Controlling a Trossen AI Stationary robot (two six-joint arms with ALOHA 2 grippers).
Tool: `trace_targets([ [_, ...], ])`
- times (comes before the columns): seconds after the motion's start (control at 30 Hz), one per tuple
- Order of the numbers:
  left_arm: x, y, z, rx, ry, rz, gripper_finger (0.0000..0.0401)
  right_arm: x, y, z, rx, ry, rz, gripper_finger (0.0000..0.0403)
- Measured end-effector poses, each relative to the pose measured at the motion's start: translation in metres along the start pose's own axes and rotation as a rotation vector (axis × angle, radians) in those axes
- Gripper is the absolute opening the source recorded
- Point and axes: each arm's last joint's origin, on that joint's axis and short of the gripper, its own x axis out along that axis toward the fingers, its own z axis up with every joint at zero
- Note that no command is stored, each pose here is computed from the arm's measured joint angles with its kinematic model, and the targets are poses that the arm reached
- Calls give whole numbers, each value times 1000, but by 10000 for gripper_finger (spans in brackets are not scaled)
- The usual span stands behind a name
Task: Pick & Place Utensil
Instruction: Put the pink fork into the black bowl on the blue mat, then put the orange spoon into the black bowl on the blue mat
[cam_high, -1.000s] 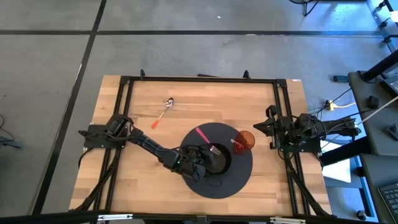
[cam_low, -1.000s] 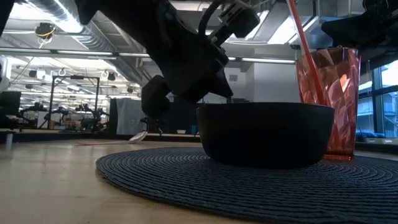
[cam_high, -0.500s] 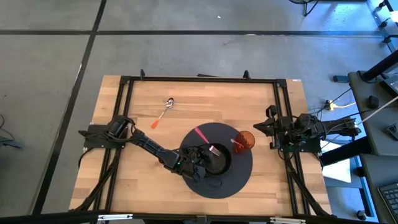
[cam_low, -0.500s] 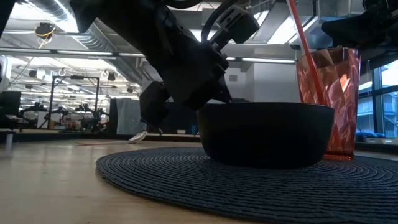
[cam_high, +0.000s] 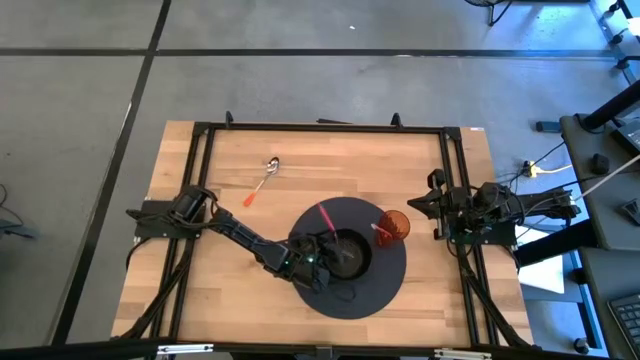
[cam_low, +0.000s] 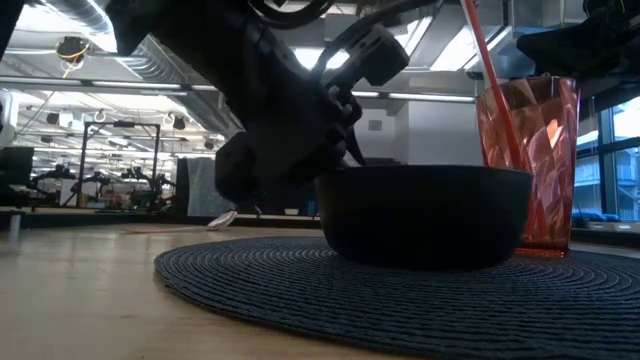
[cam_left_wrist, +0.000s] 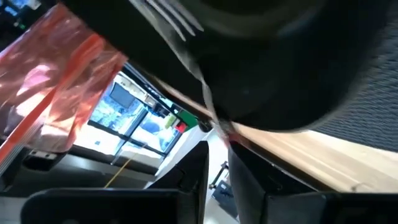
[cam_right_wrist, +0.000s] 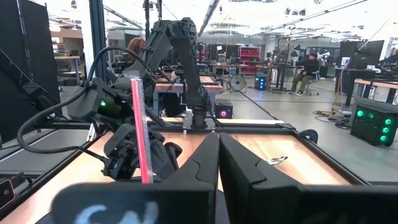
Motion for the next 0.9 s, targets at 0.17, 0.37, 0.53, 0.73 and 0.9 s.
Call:
trace_targets([
  [0.17,1,-3,2,33,1,-13,53,0,0,0,0,0,0,14],
  [0.37,1,-2,0,26,45,-8,55,0,0,0,0,0,0,14],
  [0.53,-3,3,-9,-145,103,6,52,0,0,0,0,0,0,14],
  [0.73,-16,20,-91,-785,33,-45,19,0,0,0,1,1,0,14],
  [0.9,-16,1,-176,-1392,-296,-400,3,0,0,-1,10,8,1,14],
])
